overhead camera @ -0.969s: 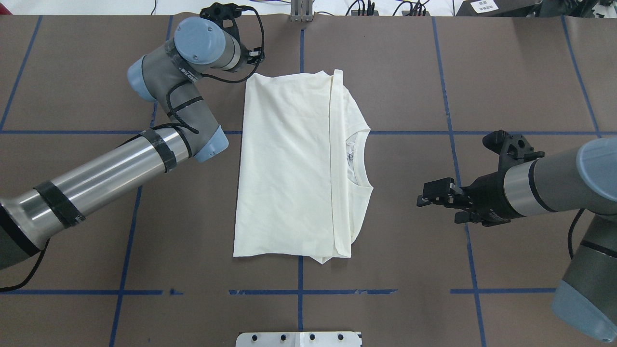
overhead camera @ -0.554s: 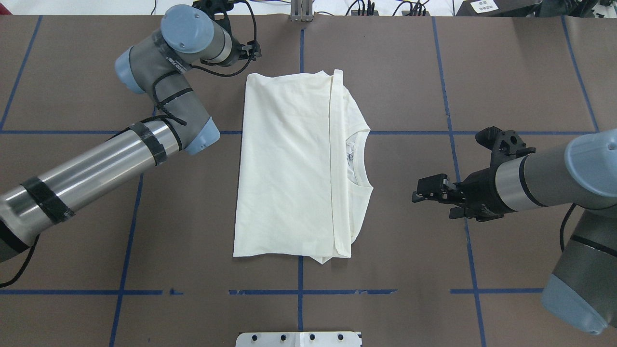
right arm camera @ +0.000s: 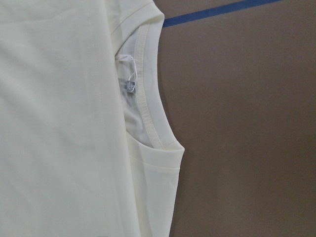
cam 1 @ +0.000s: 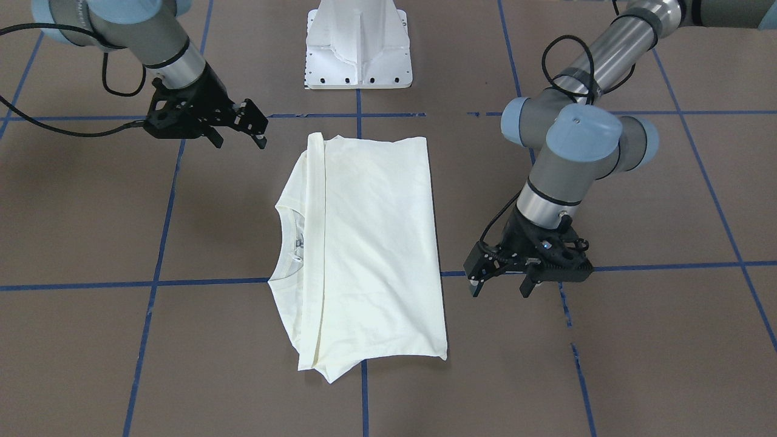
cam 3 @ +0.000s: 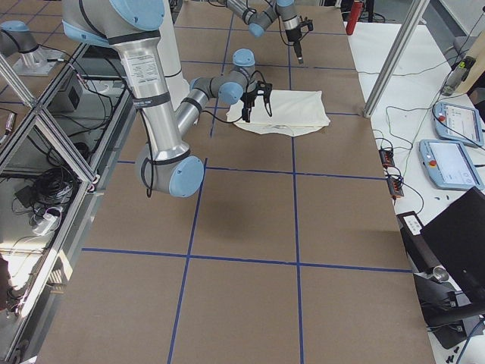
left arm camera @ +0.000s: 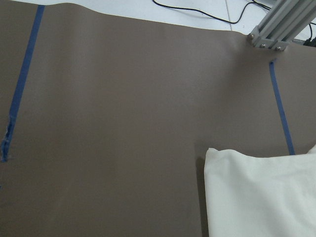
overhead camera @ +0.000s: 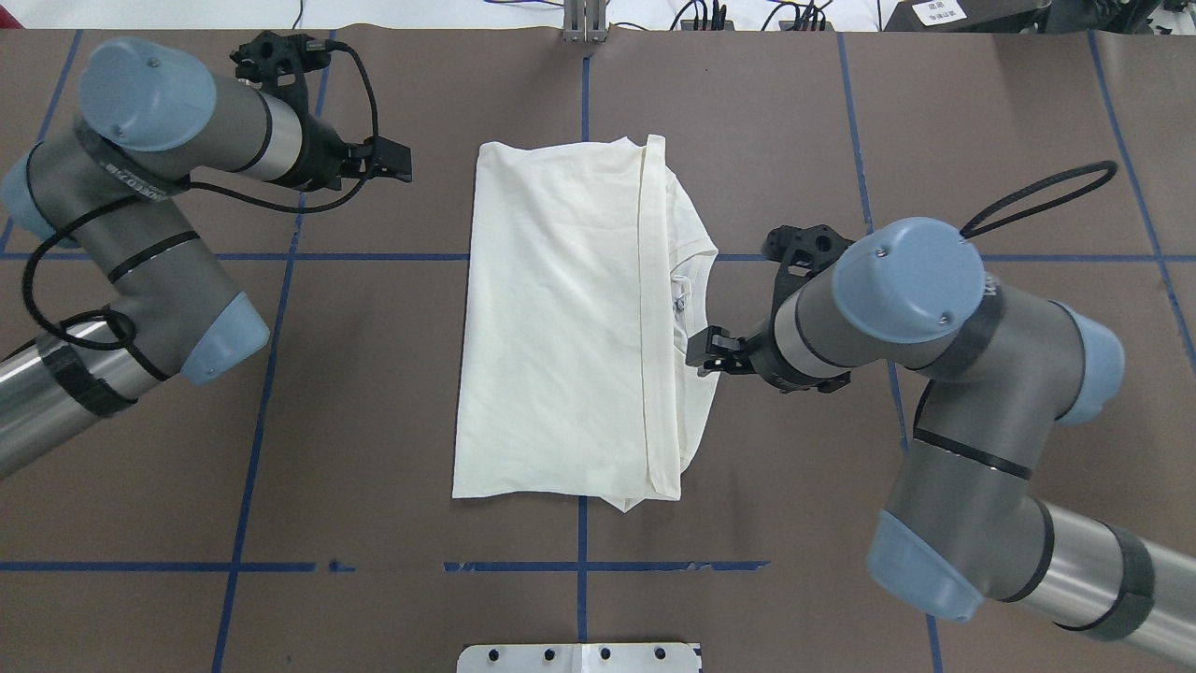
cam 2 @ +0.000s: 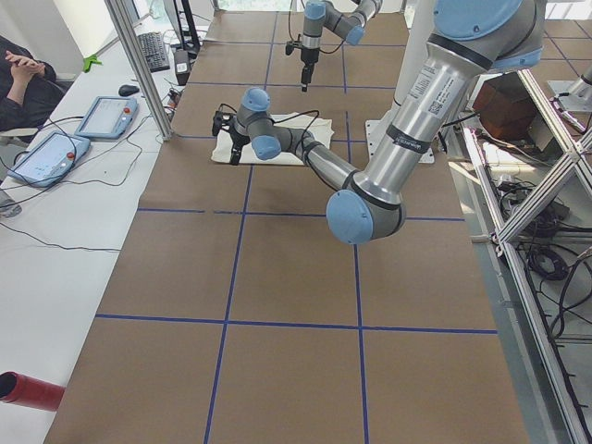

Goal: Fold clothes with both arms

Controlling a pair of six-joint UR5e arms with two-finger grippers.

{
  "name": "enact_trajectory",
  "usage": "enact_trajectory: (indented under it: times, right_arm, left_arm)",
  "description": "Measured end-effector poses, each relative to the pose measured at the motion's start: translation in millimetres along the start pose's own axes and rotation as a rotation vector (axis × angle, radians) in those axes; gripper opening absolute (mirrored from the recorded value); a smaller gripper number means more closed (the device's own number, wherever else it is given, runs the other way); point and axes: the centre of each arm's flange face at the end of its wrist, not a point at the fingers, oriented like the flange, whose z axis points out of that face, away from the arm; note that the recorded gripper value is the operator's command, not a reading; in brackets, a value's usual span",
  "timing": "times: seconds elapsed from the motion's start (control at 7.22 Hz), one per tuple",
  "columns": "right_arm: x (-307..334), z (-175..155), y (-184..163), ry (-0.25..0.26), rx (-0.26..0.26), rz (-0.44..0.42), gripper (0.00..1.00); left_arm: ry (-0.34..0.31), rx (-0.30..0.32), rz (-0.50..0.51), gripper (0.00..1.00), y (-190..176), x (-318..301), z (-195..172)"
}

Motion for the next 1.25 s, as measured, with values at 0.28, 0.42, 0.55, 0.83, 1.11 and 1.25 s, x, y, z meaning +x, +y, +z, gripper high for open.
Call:
enact_trajectory:
  times: [0.28,0.42,0.55,0.83,1.11,1.25]
  right_arm:
    - [-40,24,24,0.067,-0.002,-0.074,1.0]
    - [-53,36,41,0.1,-0.016,-0.118,1.0]
    - [-63,47,56,0.134,-0.033,-0.163,1.0]
    - [-83,73,70,0.194,-0.063,-0.216,1.0]
    - [-91,96,73,0.245,-0.09,-0.256,1.0]
    - [-91,100,74,0.264,-0.1,-0.262,1.0]
  left_arm:
    - [0.039,-0.034,0.01,1.0,25,-13,-29]
    - [0.047,-0.042,0.012,1.0,31,-16,-36]
    - [0.05,-0.051,0.013,1.0,35,-19,-38]
    - [0.047,-0.058,0.011,1.0,38,-22,-38]
    - [0.045,-0.062,0.01,1.0,39,-24,-35]
    - [0.046,-0.063,0.01,1.0,39,-24,-34]
